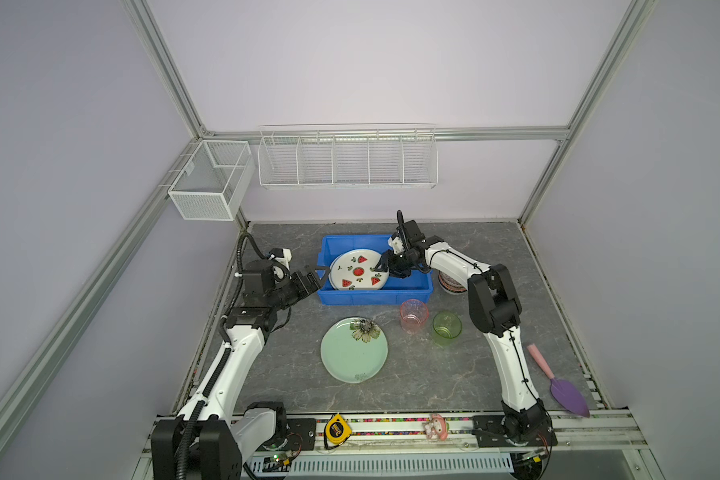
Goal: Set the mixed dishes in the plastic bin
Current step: 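Lower the watermelon plate into the bin while the left gripper withdraws, then open the right gripper and raise it off the watermelon plate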
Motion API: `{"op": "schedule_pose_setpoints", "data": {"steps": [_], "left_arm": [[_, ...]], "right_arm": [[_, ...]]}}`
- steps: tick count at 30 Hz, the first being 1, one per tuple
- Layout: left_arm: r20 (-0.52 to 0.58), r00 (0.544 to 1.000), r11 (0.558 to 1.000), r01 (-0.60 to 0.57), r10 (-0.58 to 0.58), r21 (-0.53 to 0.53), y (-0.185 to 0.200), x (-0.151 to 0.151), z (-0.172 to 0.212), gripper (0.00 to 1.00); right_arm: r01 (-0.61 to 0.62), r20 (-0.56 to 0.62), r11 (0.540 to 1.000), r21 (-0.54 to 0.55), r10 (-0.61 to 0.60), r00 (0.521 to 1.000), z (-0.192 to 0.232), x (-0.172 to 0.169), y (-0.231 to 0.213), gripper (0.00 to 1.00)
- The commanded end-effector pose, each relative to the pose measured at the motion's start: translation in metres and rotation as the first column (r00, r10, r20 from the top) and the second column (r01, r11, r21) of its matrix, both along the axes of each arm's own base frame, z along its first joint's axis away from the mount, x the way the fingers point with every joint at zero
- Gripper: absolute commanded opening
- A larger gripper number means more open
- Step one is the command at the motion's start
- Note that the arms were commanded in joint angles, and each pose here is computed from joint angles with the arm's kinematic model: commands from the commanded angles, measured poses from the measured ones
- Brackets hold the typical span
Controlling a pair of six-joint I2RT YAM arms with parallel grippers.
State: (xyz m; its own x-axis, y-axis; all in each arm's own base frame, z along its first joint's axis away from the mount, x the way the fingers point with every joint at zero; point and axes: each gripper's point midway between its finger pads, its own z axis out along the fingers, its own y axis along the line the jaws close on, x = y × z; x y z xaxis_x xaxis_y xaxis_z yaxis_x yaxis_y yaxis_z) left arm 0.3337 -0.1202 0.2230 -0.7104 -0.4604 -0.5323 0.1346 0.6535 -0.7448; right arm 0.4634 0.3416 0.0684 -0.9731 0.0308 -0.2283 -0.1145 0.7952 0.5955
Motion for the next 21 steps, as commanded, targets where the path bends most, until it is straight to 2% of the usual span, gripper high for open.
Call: {"op": "schedule_pose_setpoints", "data": {"steps": [1,13,21], "left_arm": [[0.010,1.000,1.000,-0.007,0.007,0.001,0.002,-0.002,0.002,0.99],[0.009,1.000,1.000,-0.008,0.008,0.003,0.003,-0.002,0.002,0.99],[-0.004,1.000,0.999,-0.022,0.023,0.039,0.007,-0.006,-0.002,0.99]], "right_arm": [[-0.036,0.080,0.999,-0.035,0.039,0.996,0.028,0.000,0.004,0.54],[-0.071,0.096,0.993,-0.098,0.080,0.992,0.029,-0.004,0.006,0.55],[-0.108,0.098,0.994,-0.022,0.109,0.989,0.036,-0.007,0.018,0.55]]}}
